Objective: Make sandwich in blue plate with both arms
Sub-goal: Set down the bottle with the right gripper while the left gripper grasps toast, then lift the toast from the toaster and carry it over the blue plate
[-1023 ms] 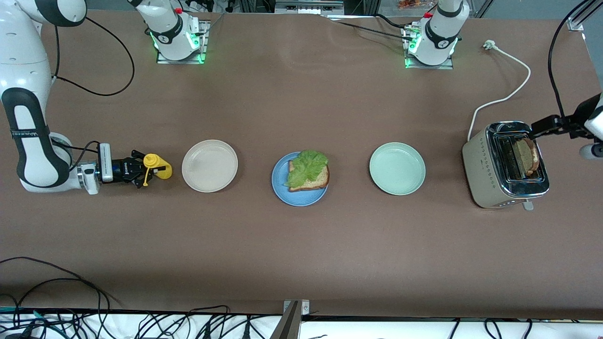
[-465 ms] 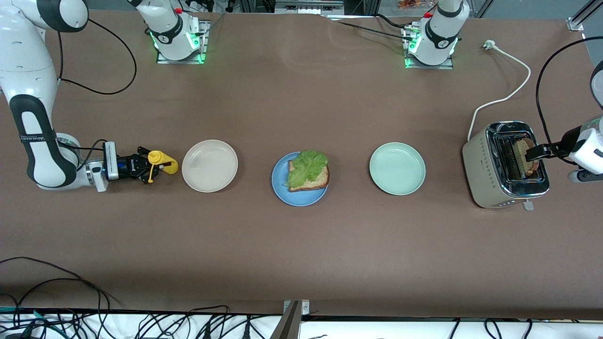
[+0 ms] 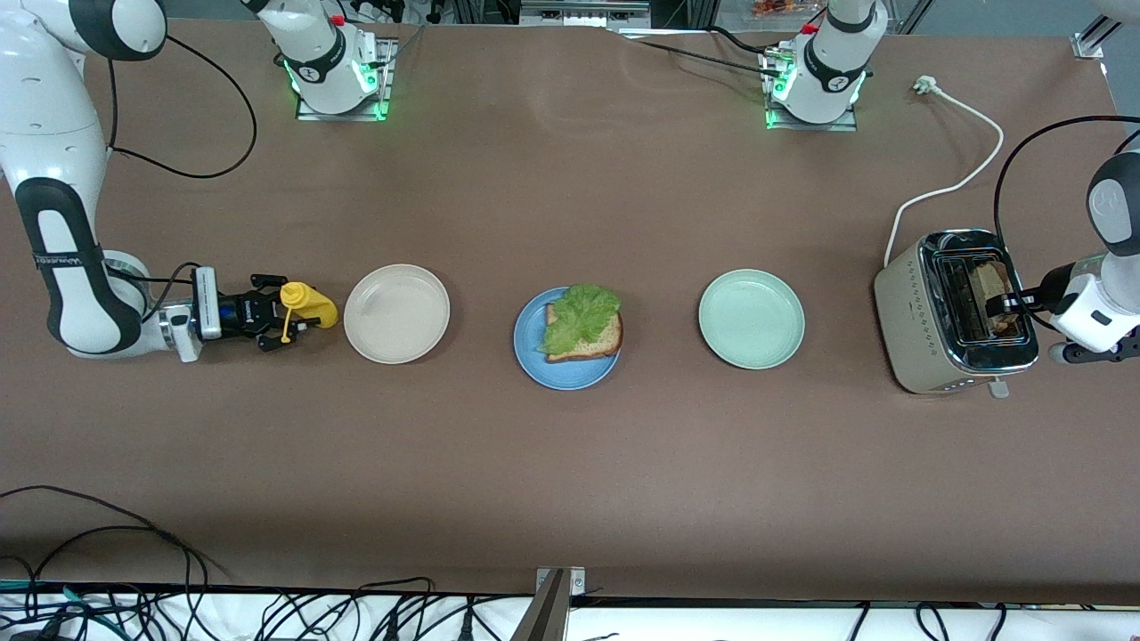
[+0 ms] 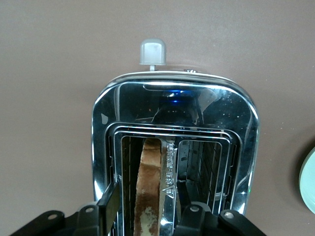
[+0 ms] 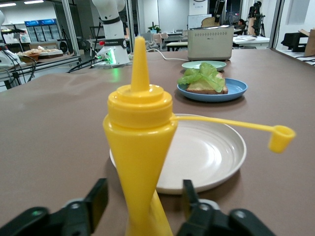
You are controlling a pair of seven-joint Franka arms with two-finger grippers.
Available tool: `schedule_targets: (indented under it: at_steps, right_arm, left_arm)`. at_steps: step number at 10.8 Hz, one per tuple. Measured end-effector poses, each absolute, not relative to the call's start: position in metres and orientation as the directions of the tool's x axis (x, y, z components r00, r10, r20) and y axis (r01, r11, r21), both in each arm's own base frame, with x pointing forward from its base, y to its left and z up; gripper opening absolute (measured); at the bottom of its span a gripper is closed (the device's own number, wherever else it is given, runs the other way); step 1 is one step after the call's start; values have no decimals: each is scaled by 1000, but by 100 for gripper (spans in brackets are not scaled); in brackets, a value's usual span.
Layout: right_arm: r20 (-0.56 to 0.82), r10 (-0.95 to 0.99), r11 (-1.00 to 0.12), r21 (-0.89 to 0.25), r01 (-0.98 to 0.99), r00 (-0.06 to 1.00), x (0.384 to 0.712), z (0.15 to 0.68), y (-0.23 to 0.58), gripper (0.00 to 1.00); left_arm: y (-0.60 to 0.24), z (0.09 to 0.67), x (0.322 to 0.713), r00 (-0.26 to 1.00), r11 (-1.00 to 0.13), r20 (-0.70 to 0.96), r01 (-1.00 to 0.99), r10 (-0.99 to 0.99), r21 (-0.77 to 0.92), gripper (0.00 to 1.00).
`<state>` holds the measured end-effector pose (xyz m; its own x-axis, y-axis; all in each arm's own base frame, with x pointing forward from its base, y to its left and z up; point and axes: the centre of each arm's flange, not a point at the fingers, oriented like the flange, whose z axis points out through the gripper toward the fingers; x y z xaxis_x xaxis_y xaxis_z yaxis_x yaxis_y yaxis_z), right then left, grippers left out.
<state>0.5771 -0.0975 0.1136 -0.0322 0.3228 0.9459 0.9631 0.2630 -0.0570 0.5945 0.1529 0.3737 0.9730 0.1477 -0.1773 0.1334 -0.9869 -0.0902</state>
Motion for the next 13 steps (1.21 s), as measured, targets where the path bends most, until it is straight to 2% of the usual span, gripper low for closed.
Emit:
schedule_targets:
  at_steps: [1,2,3,4,6,8,10,13]
  right_arm:
    - [942,334,255,-53,965,-36,578,118,-104,78]
    - [938,345,247,-50,968,-39,579,122,-111,92]
    - [933,359,234,-56,971,-32,580,127,-119,100]
    - [925,380,213,-75,974,-12,581,134,-128,100]
    - [899,434,165,-139,976,54,584,159,-145,100]
    - [841,514,98,-250,963,166,590,198,-157,100]
    - [740,591,-22,-385,923,323,594,245,-166,100]
    - [559,631,-233,-524,819,538,604,284,-155,100]
  left_arm:
    - [153,375,595,973,-987,-176,134,148,-90,50]
    - [153,375,595,973,-987,-175,134,148,-90,36]
    - [153,377,595,974,-987,-171,134,148,-91,19]
    - [154,381,595,975,-987,-164,135,148,-91,12]
    - [152,396,597,984,-992,-145,95,107,-84,11]
    - [153,432,600,995,-997,-93,18,25,-79,11]
    - [148,482,594,1000,-997,-27,-12,-10,-81,11]
    - [79,534,587,993,-991,26,-114,-116,-68,8]
